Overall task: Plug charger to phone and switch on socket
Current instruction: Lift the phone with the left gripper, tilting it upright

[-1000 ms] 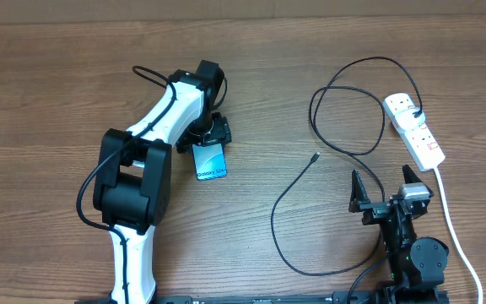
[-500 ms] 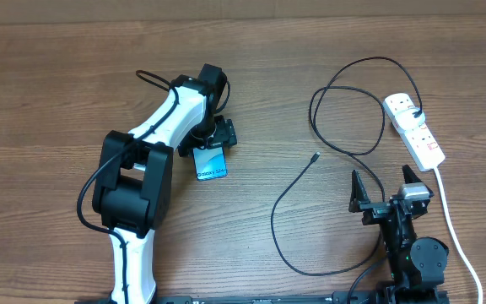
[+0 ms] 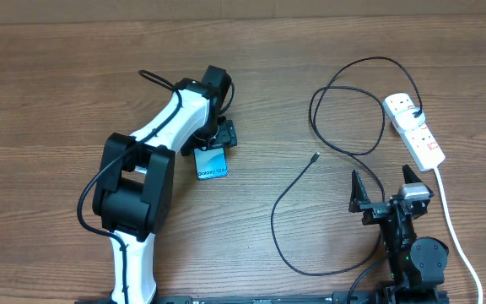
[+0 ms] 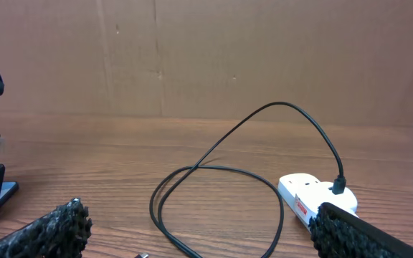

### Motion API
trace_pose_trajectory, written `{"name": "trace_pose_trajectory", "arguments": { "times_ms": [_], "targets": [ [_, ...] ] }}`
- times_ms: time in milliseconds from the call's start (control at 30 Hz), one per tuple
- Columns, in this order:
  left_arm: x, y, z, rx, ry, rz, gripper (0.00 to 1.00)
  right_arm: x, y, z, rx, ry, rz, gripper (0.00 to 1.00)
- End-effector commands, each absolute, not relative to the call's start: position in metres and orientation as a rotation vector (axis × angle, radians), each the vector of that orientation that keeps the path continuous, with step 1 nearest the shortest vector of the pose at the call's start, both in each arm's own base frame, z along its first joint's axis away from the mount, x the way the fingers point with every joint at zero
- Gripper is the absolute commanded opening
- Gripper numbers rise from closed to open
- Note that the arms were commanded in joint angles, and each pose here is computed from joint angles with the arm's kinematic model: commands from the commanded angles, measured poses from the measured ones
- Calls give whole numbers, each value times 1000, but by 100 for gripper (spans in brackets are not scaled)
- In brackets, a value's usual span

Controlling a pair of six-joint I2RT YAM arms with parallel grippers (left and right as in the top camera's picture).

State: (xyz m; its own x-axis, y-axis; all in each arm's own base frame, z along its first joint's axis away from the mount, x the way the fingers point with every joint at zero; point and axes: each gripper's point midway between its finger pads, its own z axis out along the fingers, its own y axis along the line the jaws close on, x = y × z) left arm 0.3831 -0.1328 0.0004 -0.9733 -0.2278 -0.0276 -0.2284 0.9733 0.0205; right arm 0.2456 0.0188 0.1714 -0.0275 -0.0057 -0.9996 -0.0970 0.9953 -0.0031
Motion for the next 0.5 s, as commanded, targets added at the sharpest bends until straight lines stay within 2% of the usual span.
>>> {"name": "trace_pose_trajectory", "arguments": {
  "times_ms": [0, 233, 367, 467],
  "targets": [
    [375, -104, -23, -401, 3086, 267, 88, 246, 20, 170, -85, 1591, 76, 100],
    [373, -103, -23, -396, 3095, 275, 82, 246, 20, 170, -85, 1591, 76, 100],
    [373, -103, -23, -396, 3095, 275, 74, 246, 20, 170, -84, 1591, 75, 100],
    [373, -104, -23, -397, 3094, 274, 73, 246, 20, 170, -85, 1591, 76, 100]
  ]
}}
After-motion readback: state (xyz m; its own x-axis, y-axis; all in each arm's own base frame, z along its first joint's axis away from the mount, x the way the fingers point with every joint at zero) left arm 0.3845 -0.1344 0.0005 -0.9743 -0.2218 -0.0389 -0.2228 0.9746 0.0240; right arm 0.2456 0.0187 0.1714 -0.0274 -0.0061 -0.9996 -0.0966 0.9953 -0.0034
